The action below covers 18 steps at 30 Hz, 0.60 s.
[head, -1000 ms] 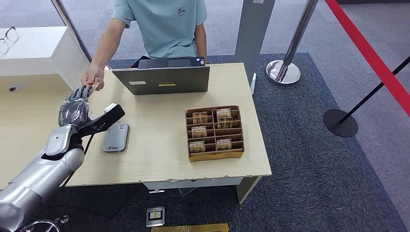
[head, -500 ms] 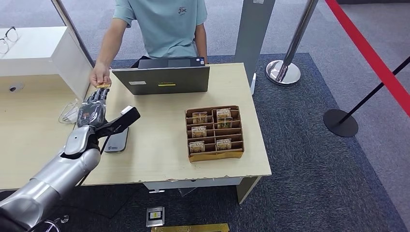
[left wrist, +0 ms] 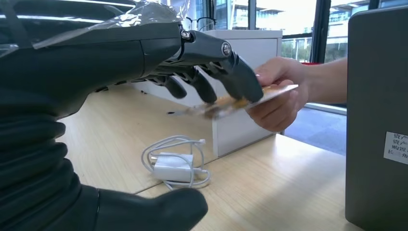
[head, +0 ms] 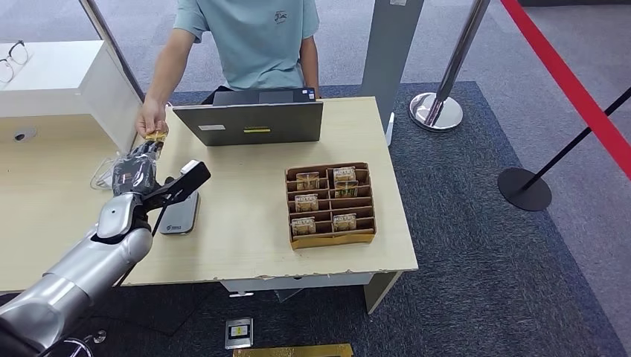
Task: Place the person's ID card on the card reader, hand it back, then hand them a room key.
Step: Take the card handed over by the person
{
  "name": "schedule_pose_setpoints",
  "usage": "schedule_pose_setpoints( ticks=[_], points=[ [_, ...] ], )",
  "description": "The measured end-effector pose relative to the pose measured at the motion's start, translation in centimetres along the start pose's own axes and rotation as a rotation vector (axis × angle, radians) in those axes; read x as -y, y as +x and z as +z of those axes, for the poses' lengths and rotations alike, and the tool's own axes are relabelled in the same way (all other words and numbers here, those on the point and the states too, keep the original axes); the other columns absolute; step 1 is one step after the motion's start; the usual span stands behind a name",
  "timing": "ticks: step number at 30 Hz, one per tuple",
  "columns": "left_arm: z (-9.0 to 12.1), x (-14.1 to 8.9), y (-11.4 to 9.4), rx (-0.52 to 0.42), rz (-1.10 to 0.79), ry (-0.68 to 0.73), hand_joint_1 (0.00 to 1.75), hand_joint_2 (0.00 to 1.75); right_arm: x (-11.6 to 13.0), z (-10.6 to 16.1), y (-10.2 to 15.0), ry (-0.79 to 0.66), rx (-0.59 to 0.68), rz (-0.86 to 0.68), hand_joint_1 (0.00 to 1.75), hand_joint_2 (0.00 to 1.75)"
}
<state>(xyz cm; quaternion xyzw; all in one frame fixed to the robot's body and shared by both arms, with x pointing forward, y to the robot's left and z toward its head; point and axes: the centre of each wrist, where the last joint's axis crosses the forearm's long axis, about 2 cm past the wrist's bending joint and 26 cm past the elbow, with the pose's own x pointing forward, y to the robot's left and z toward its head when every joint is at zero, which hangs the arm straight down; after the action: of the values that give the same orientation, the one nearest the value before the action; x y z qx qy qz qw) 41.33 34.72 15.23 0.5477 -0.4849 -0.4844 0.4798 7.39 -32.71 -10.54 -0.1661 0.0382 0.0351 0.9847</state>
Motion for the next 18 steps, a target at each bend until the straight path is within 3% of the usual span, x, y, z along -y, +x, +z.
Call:
schedule_pose_setpoints(
  ticks=[18],
  points=[
    [-0.05, -0.03, -0.61, -0.012, -0.005, -0.026, 1.75, 1.75, 0.1, -0.06, -0.1, -0.001, -0.019, 0.002, 0.0, 0.0]
  ],
)
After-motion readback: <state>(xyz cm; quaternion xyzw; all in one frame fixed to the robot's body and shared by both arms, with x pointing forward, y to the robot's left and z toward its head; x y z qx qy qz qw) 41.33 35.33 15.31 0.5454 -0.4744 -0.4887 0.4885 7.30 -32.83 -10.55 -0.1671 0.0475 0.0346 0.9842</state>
